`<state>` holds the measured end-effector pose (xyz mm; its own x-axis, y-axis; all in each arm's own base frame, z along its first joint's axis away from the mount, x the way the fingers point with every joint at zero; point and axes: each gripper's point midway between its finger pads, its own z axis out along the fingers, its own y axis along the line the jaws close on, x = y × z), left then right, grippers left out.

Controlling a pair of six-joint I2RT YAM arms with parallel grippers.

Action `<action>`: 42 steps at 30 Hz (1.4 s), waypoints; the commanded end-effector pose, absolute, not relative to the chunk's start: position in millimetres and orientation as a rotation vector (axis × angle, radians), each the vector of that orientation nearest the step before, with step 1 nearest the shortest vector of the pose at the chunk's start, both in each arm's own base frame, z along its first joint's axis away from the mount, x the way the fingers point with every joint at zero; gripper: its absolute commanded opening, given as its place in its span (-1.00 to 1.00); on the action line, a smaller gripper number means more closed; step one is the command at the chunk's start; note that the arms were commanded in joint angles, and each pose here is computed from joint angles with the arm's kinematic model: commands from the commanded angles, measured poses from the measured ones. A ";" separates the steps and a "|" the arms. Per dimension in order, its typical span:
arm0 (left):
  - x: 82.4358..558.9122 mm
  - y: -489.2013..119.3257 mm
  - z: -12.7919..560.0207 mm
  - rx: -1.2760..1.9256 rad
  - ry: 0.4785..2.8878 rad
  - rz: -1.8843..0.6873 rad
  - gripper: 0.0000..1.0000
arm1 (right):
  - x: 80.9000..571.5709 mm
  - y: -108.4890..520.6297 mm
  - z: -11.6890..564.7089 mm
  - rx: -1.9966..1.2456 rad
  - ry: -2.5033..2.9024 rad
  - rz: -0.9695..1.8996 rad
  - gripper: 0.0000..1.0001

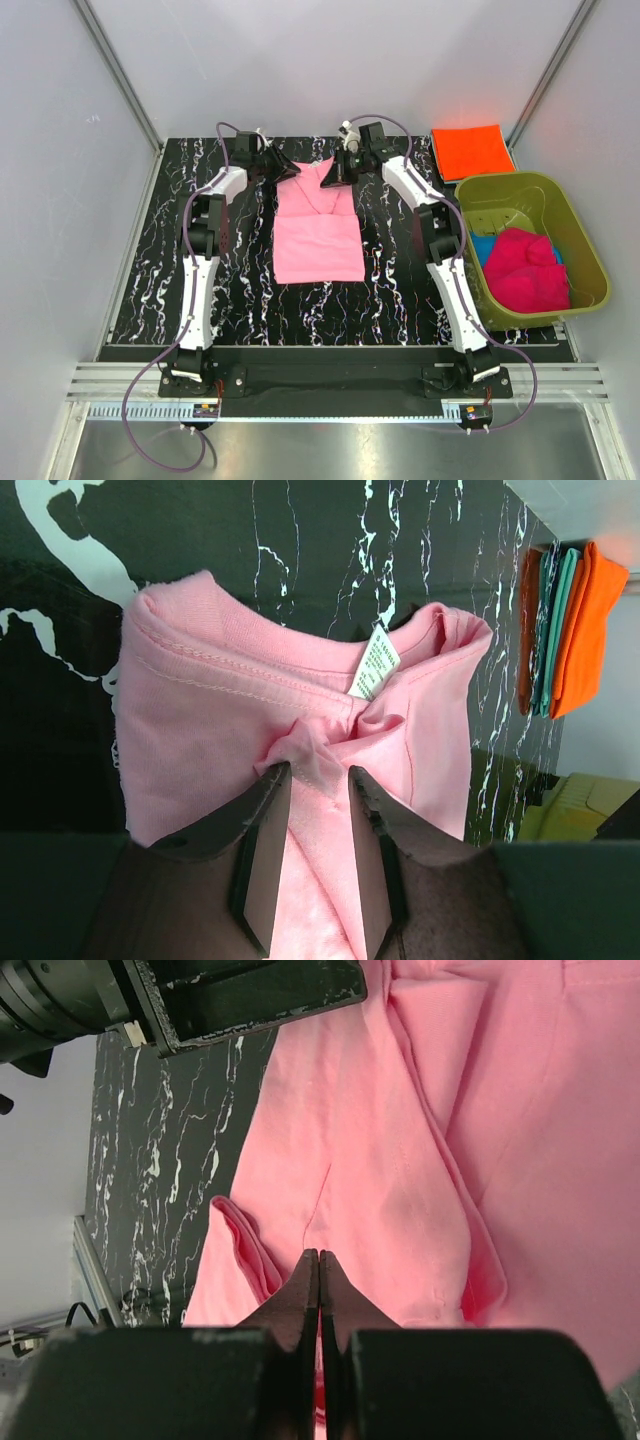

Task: Fold and stack the t-shirts
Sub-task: Fold the tshirt

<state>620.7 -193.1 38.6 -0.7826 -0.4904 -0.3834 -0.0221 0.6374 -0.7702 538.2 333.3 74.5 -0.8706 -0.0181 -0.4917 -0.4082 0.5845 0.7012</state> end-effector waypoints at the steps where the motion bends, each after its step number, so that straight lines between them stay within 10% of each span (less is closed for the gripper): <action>1: 628.9 -187.8 29.1 -0.377 2.264 -1.038 -0.26 | 534.2 346.7 75.3 -0.381 2.357 1.308 -1.00; 27: 642.0 -168.0 37.4 -0.376 2.222 -1.043 -0.24 | 519.8 324.5 23.4 -0.266 2.500 1.183 -0.95; 42: 531.6 -146.5 177.2 -0.217 2.259 -0.955 -0.04 | 487.7 275.2 160.1 -0.026 2.477 0.990 0.09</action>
<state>564.8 -146.8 117.7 -0.7911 -0.4453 -0.4193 0.0083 0.6777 -0.7353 513.9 289.2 118.1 -0.8997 0.1123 -0.4218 -0.2278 0.7035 0.6732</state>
